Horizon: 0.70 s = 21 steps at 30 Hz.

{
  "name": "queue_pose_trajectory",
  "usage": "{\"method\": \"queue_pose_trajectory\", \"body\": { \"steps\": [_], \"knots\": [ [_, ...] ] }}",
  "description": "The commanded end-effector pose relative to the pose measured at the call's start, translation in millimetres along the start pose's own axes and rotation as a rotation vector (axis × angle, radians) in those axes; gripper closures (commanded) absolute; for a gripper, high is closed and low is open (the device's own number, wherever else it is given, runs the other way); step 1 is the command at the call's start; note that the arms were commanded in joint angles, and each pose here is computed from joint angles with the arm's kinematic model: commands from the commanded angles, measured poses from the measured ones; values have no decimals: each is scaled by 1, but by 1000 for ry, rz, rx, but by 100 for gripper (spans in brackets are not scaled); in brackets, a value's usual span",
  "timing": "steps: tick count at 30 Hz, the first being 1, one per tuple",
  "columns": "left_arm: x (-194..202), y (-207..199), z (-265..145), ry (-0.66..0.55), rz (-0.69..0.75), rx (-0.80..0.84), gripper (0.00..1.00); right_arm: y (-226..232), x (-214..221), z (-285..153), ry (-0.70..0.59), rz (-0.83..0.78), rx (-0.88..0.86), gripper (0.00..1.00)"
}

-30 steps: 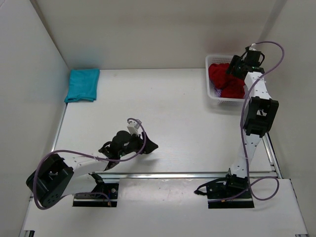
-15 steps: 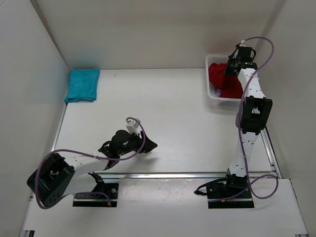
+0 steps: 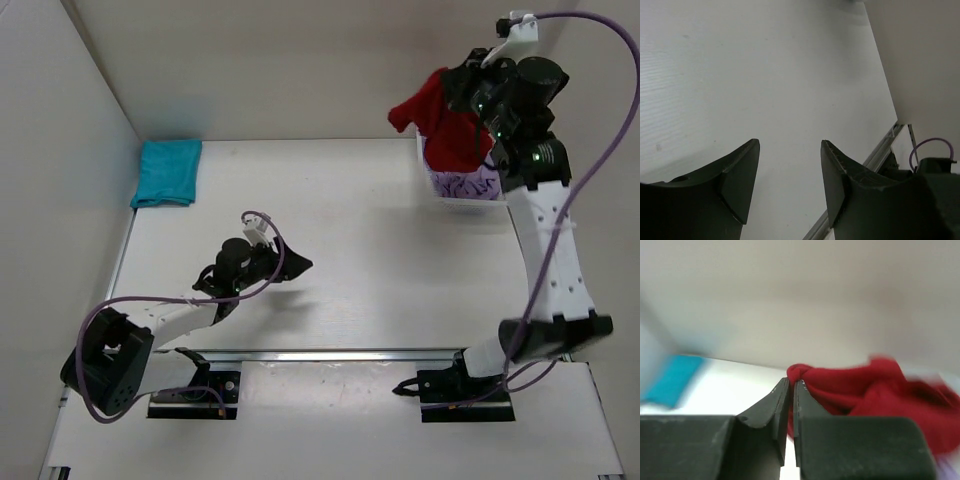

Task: Fold and stack the t-shirts
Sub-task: Grab crumpled tshirt from bin with the right arm, then move the tshirt to the center of the board

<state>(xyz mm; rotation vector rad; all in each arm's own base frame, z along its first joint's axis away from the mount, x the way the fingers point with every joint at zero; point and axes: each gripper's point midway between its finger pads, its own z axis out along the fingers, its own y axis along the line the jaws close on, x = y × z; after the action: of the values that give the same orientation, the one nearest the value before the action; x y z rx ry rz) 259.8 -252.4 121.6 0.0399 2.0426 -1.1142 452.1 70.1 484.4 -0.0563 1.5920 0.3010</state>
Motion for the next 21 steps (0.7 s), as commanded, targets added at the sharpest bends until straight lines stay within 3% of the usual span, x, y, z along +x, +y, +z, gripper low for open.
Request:
{"method": "queue_pose_trajectory", "body": {
  "steps": [1, 3, 6, 9, 11, 12, 14, 16, 18, 21],
  "knots": [
    [-19, 3, -1, -20, -47, 5, 37, 85, -83, -65, -269, -60, -242, 100],
    [-31, 11, -5, -49, -77, -6, 37, 122, -93, -85, -319, -56, -359, 100],
    [-50, 22, -17, -113, -129, -23, 36, 141, -75, -82, -272, -11, -454, 100],
    [-71, 42, -37, -198, -175, -64, 35, 135, -5, -48, -118, 78, -466, 100],
    [-75, 55, -51, -237, -200, -93, 35, 121, 81, -30, 46, 238, -485, 100],
    [-77, 66, -57, -258, -214, -125, 34, 122, 95, -25, 39, 258, -516, 100],
    [-76, 75, -66, -273, -220, -157, 34, 113, 176, -11, 192, 370, -507, 99],
    [-71, 87, -69, -275, -217, -207, 33, 105, 238, 8, 349, 406, -472, 91],
    [-66, 92, -70, -264, -215, -227, 34, 95, 268, 21, 447, 428, -417, 66],
    [-60, 98, -69, -261, -206, -261, 32, 83, 277, 16, 450, 426, -364, 55]
  ]
}}
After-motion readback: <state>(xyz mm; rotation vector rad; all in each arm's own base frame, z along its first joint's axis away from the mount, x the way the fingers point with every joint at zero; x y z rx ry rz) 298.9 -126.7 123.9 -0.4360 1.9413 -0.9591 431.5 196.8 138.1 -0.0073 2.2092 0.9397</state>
